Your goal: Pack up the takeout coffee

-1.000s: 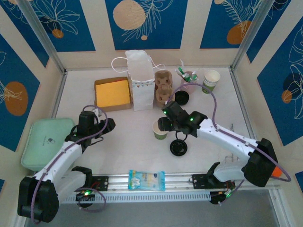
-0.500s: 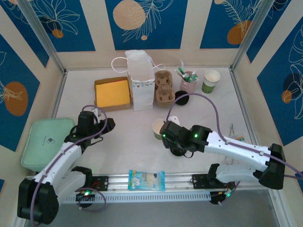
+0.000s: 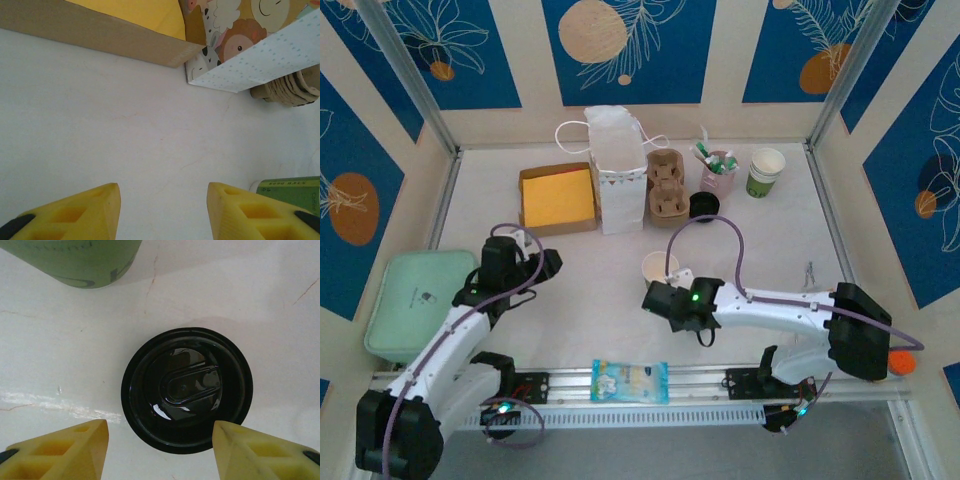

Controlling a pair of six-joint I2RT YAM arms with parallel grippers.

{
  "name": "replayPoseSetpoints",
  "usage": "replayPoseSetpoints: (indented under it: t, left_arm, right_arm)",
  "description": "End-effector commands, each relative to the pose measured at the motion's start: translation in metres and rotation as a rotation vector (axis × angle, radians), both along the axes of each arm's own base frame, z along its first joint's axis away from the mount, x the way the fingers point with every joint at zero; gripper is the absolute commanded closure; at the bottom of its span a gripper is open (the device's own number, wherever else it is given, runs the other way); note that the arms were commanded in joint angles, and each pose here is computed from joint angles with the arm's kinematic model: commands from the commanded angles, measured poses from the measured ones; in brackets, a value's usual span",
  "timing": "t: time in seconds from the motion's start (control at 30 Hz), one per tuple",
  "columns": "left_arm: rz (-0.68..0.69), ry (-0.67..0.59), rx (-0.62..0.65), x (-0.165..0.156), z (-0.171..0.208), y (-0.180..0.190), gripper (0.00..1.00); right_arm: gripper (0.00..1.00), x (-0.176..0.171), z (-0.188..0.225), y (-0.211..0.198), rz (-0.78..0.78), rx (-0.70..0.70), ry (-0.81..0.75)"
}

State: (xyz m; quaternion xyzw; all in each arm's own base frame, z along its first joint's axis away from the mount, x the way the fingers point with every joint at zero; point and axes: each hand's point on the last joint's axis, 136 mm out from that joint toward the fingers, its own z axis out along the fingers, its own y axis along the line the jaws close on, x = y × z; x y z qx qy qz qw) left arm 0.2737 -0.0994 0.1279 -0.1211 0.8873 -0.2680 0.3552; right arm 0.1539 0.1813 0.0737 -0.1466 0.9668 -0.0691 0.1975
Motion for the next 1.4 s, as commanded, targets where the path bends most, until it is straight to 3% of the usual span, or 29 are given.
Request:
replayPoseSetpoints:
  t: [0.0, 0.53, 0.93, 1.37]
  left_arm:
    - [-0.002, 0.005, 0.019, -0.005, -0.004, 0.004, 0.51]
    - [-0.002, 0.002, 0.02, -0.005, -0.006, 0.004, 0.51]
    - [-0.003, 0.009, 0.019, -0.005, -0.01, 0.004, 0.51]
    - [-0.004, 0.009, 0.024, -0.005, -0.012, 0.004, 0.51]
  right_arm:
    - [0.42, 0.0, -0.006, -0.005, -0.043, -0.016, -0.021]
    - [0.42, -0.006, -0.025, -0.014, -0.106, 0.073, -0.047]
    - [0.42, -0.003, -0.037, 0.002, -0.031, 0.077, -0.061]
    - [0.53, -0.006, -0.059, 0.001, -0.038, -0.005, -0.055]
